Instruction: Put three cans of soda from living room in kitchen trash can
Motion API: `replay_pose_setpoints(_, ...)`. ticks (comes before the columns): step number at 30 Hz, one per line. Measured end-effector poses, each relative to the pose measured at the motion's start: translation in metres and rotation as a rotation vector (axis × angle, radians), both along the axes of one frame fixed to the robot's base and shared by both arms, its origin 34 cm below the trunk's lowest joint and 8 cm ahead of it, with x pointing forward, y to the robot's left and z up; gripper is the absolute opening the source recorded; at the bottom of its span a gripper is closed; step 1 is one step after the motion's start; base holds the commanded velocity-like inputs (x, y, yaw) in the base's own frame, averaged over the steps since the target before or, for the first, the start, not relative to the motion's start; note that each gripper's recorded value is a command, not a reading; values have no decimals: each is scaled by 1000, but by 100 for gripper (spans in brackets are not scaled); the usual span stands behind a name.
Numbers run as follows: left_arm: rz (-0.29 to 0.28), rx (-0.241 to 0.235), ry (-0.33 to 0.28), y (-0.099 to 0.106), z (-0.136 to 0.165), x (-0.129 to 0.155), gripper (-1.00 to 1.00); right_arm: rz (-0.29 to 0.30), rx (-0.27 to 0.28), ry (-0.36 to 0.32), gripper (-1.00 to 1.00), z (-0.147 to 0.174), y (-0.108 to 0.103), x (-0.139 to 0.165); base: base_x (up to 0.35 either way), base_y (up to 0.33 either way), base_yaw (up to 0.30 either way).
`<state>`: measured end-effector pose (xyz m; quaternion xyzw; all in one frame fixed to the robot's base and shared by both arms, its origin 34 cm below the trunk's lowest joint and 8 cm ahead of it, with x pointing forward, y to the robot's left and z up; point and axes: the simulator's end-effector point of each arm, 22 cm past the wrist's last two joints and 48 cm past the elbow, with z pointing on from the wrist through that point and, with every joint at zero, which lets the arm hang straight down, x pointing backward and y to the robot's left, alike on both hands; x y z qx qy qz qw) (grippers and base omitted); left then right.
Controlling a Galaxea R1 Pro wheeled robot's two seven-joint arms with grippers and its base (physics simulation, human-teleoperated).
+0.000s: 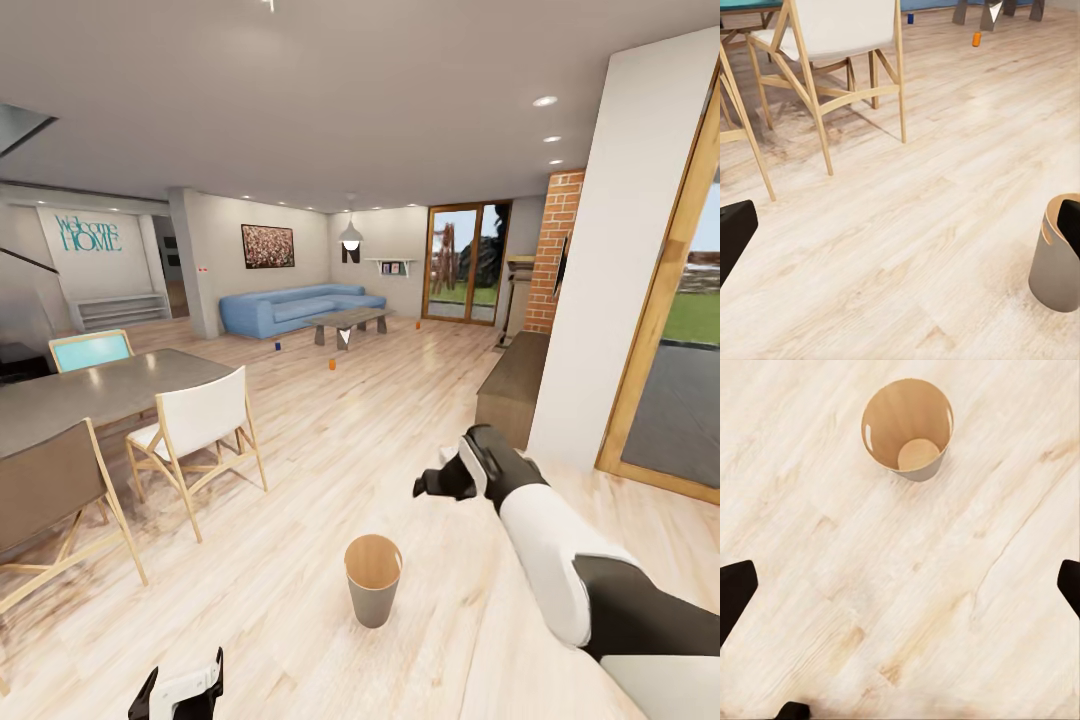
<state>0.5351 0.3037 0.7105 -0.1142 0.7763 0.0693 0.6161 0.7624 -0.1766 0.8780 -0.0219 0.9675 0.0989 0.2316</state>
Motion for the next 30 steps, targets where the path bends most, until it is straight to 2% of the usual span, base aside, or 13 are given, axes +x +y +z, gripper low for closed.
replay_pose_setpoints(6, -1, 0, 0, 0, 0, 0, 100, -86, 162, 33, 100, 0, -4, 0, 0, 0, 0)
replay_pose_setpoints(9, -1, 0, 0, 0, 0, 0, 100, -103, 208, 38, 100, 1, -4, 0, 0, 0, 0)
replay_pose_setpoints(12, -1, 0, 0, 0, 0, 0, 100, -99, 222, 38, 100, 2, -3, 0, 0, 0, 0)
replay_pose_setpoints(13, -1, 0, 0, 0, 0, 0, 100, -95, 215, 38, 100, 1, -4, 0, 0, 0, 0)
replay_pose_setpoints(14, -2, 0, 0, 0, 0, 0, 100, -65, 151, 38, 100, -2, -7, -2, 0, 0, 0)
replay_pose_setpoints(18, -2, 0, 0, 0, 0, 0, 100, -1, 24, 49, 100, -11, -10, -7, 0, 0, 0)
replay_pose_setpoints(20, -2, 0, 0, 0, 0, 0, 100, 23, -21, 58, 100, -16, -11, -10, 0, 0, 0)
replay_pose_setpoints(24, -3, 0, 1, -1, -1, 0, 100, 52, -77, 81, 100, -26, -12, -17, 0, 0, 0)
replay_pose_setpoints(30, -3, 0, 2, -1, -1, 0, 100, 63, -112, 97, 100, -32, -15, -21, 0, 0, 0)
